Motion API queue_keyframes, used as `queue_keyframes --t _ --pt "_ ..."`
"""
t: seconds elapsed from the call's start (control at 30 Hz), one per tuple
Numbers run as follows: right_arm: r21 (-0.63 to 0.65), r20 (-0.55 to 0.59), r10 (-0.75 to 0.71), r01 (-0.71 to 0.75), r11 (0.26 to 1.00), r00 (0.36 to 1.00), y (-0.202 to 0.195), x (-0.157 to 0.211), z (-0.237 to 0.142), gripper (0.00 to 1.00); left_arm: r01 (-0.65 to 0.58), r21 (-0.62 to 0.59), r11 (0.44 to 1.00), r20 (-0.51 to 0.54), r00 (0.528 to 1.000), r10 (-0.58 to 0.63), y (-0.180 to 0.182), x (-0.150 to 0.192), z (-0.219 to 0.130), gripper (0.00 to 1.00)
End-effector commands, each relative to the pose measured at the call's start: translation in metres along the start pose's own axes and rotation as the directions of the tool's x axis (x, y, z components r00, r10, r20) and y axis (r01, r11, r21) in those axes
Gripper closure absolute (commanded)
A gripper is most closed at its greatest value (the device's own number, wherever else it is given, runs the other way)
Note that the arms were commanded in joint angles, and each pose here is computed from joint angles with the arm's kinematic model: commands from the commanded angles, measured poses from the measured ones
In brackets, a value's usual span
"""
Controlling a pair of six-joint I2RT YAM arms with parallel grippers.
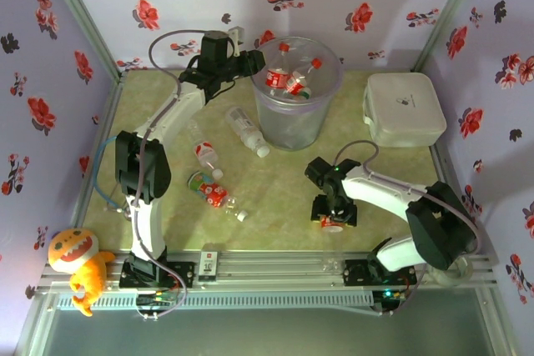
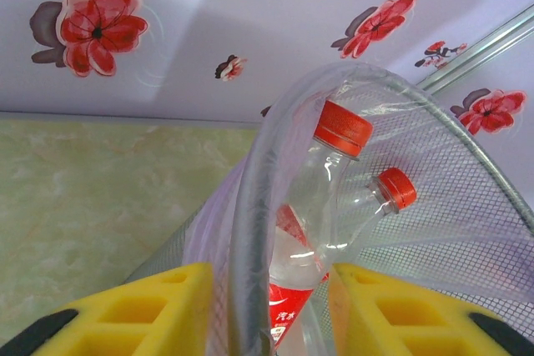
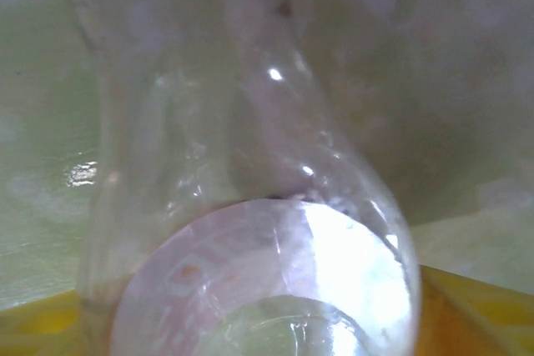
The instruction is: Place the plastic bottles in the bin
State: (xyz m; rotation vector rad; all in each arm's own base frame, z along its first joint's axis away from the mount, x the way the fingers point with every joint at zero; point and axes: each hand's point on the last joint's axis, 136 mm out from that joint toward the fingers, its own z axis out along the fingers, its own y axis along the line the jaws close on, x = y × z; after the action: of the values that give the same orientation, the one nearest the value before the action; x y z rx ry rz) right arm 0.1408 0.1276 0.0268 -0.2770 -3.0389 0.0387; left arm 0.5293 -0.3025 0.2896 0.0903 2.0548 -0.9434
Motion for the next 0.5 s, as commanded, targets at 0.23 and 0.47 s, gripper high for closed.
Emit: queue_keyframes --t 0.23,0.47 --pt "-0.032 0.152 0.013 -0.008 0.999 0.988 -0.002 -0.019 -0.045 0.41 -0.004 0.032 0.999 0.012 1.0 0.003 -0.005 -0.003 -0.003 0.58" --pt "-0.101 0.308 0.078 -0.048 0.994 0.948 -0.021 -0.042 -0.113 0.43 -0.003 0.031 1.0 0.009 1.0 0.003 -0.005 -0.002 -0.003 0.58"
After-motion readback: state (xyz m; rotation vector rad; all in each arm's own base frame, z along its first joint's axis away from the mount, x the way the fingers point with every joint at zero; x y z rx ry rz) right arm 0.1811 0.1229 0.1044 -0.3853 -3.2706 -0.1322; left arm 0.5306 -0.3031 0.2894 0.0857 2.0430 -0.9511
